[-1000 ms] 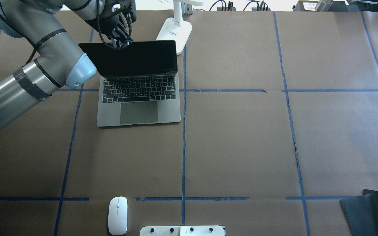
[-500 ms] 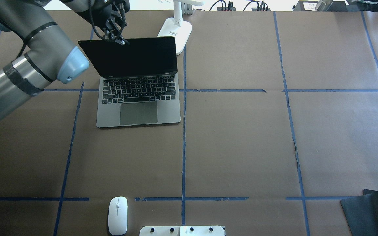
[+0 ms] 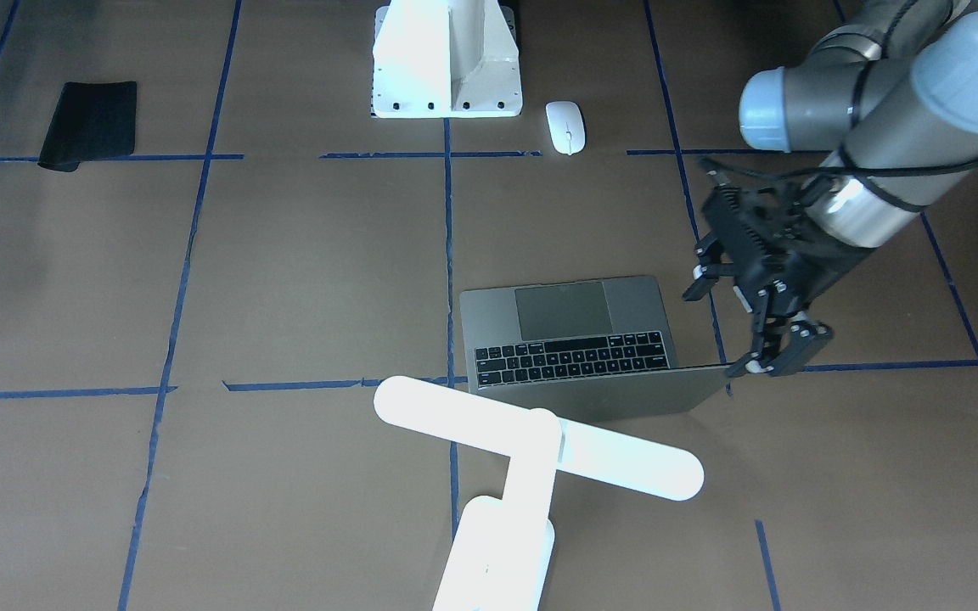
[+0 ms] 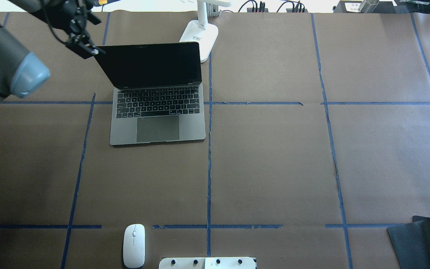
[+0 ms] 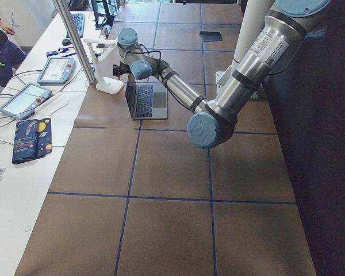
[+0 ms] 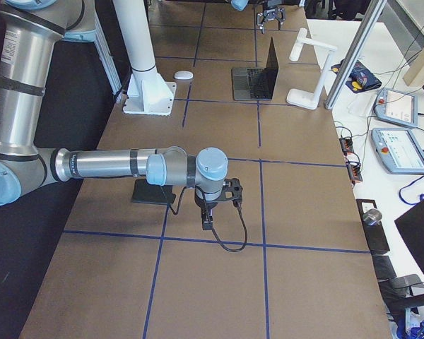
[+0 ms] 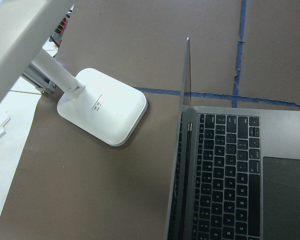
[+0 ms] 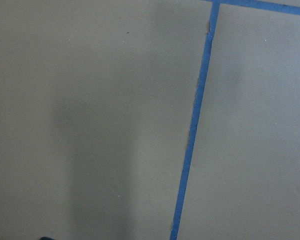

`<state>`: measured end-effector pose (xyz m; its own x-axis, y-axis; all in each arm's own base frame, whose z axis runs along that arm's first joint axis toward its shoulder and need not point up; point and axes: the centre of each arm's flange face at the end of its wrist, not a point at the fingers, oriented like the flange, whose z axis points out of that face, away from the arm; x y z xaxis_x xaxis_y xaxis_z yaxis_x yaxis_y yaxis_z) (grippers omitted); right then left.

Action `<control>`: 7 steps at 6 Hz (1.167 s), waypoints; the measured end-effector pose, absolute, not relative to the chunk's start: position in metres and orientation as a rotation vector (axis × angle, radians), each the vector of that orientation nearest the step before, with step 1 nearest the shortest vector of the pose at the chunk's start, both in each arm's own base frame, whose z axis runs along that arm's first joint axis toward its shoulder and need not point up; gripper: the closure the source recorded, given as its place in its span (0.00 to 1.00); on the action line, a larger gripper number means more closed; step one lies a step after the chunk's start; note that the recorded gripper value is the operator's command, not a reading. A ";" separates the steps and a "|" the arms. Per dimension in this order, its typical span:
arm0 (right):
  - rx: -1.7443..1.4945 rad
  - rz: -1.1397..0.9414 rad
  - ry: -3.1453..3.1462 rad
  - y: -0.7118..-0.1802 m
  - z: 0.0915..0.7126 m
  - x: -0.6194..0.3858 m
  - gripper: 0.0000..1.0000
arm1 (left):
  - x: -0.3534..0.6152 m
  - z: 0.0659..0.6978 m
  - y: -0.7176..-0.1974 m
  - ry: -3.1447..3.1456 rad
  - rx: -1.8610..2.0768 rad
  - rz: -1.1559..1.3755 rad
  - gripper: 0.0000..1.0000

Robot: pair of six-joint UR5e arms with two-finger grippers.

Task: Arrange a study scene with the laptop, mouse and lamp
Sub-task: 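Release the laptop and withdraw the left gripper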

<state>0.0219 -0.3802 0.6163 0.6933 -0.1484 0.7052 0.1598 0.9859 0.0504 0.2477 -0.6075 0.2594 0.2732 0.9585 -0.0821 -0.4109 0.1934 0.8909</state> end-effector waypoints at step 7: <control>0.029 -0.279 -0.813 -0.417 0.577 -0.021 0.00 | 0.018 0.534 -0.506 0.754 0.102 0.438 0.00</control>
